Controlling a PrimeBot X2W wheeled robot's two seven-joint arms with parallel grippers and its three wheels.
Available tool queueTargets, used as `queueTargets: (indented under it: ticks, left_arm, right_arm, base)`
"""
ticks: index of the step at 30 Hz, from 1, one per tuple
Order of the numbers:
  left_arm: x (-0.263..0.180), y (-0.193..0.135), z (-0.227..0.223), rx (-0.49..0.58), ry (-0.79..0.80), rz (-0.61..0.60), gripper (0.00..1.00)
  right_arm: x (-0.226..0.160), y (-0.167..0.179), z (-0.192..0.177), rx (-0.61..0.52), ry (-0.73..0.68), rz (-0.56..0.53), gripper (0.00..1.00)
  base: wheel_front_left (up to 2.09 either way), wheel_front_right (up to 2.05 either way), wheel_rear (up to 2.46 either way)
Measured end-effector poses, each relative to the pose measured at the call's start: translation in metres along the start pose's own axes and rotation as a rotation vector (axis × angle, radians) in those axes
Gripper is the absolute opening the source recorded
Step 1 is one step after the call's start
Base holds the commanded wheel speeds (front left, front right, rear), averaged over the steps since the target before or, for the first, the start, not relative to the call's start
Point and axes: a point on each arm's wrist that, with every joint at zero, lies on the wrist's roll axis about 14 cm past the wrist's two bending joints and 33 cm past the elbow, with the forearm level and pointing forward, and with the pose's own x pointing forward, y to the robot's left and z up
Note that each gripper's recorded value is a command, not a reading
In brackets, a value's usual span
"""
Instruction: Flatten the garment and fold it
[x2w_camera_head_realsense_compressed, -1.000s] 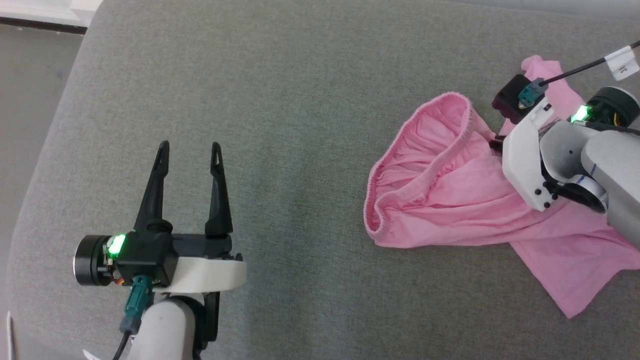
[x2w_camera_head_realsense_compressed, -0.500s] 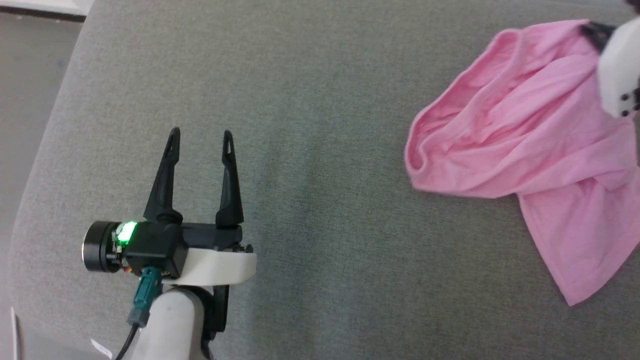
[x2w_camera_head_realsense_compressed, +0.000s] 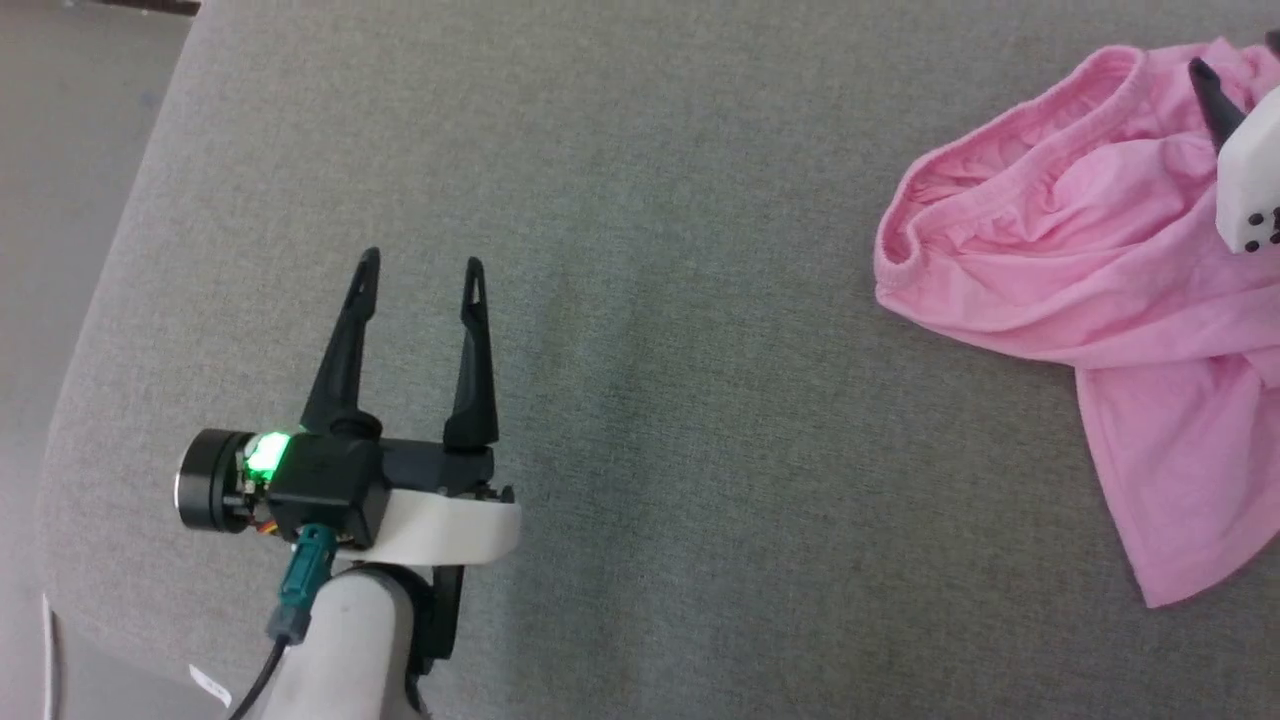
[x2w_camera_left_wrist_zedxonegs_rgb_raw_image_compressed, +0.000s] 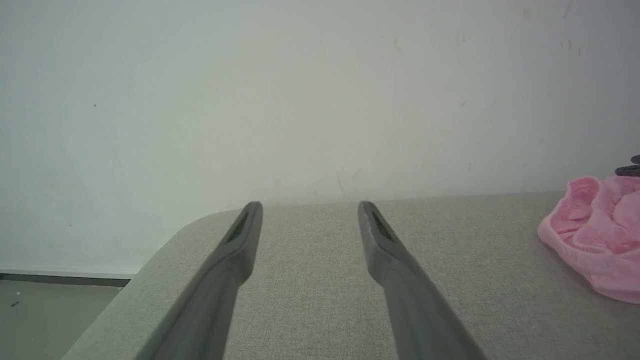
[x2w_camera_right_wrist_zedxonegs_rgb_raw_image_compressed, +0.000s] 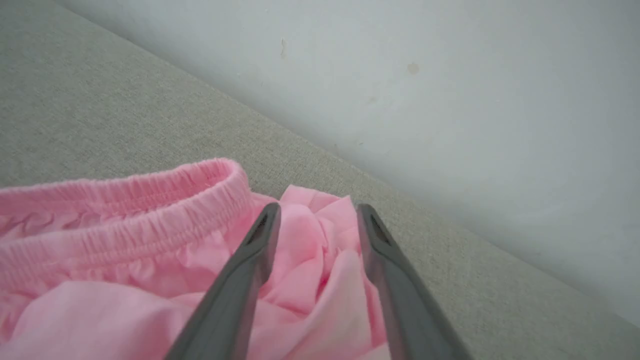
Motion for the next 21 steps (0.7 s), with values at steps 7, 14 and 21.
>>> queueTargets:
  ticks: [7, 14, 21]
  left_arm:
    - [0.002, -0.007, 0.018, 0.028, -0.057, -0.095, 1.00]
    - [0.026, -0.038, 0.039, 0.049, -0.141, -0.306, 1.00]
    - [0.049, -0.079, 0.046, 0.039, -0.139, -0.493, 1.00]
  right_arm:
    - [-0.032, 0.001, 0.048, -0.042, -0.190, 0.025, 1.00]
    - [-0.098, -0.012, 0.094, -0.001, -0.443, 0.001, 1.00]
    - [-0.173, 0.002, 0.081, 0.052, -0.600, -0.095, 1.00]
  base:
    - [0.00, 0.00, 0.00]
    - [0.00, 0.00, 0.00]
    - [0.00, 0.00, 0.00]
